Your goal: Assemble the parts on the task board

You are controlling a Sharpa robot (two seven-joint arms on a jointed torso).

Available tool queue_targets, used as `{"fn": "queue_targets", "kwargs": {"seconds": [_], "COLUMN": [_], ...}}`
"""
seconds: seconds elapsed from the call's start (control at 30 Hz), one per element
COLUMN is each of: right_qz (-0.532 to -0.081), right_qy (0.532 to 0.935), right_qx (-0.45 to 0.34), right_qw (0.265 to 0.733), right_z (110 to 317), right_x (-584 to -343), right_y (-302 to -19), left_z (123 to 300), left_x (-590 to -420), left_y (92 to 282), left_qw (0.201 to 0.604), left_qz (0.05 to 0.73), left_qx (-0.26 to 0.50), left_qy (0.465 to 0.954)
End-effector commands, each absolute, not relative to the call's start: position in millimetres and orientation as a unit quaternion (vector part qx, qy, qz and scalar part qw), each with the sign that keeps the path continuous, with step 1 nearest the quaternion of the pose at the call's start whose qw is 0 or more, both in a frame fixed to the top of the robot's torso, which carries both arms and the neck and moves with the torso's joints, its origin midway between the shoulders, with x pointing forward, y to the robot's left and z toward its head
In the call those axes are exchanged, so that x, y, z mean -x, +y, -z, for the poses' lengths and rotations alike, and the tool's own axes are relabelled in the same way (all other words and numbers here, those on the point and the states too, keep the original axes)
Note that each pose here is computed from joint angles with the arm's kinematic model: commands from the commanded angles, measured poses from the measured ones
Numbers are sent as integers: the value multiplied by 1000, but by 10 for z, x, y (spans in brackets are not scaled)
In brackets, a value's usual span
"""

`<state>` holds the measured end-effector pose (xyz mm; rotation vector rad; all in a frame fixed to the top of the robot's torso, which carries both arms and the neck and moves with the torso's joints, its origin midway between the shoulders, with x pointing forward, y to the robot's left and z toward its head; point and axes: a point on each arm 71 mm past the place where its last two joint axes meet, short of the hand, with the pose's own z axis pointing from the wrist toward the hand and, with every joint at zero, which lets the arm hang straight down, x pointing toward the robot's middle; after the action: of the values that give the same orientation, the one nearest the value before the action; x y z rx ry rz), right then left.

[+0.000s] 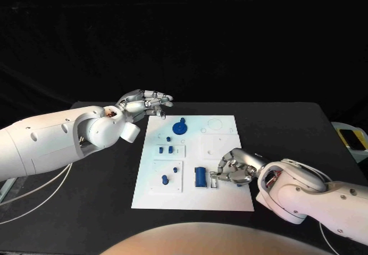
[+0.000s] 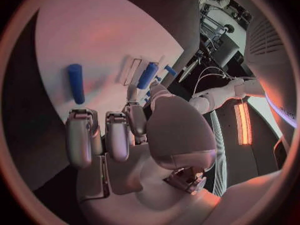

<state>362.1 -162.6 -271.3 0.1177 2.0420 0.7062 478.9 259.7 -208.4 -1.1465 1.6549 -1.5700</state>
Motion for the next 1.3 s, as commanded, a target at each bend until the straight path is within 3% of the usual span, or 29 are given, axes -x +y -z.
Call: {"fn": "queue_targets", "kwargs": {"seconds": [0.03,0.2,0.47,0.73,1.3], "right_qz": [-294,-259,-221,-195,-198], "right_qy": [811,811,813,822,832], "right_qx": [-58,-60,-61,-56,-46], "right_qw": [502,520,536,532,516], "right_z": [2605,2588,2684,2815,2976], "right_x": [-3663,-3696,-3619,-3539,-3496], "right_y": [-1785,-2072,-2303,-2320,-2150], "left_z": [2073,2073,2076,2078,2081], "left_x": [-4780,-4778,-4777,-4776,-4774], "left_y": [2580,2579,2572,2569,2578], "left_qw": [282,280,279,278,278], "left_qz": [597,599,600,600,598], "left_qx": [426,424,423,423,424], "left_qy": [619,619,619,620,621]}}
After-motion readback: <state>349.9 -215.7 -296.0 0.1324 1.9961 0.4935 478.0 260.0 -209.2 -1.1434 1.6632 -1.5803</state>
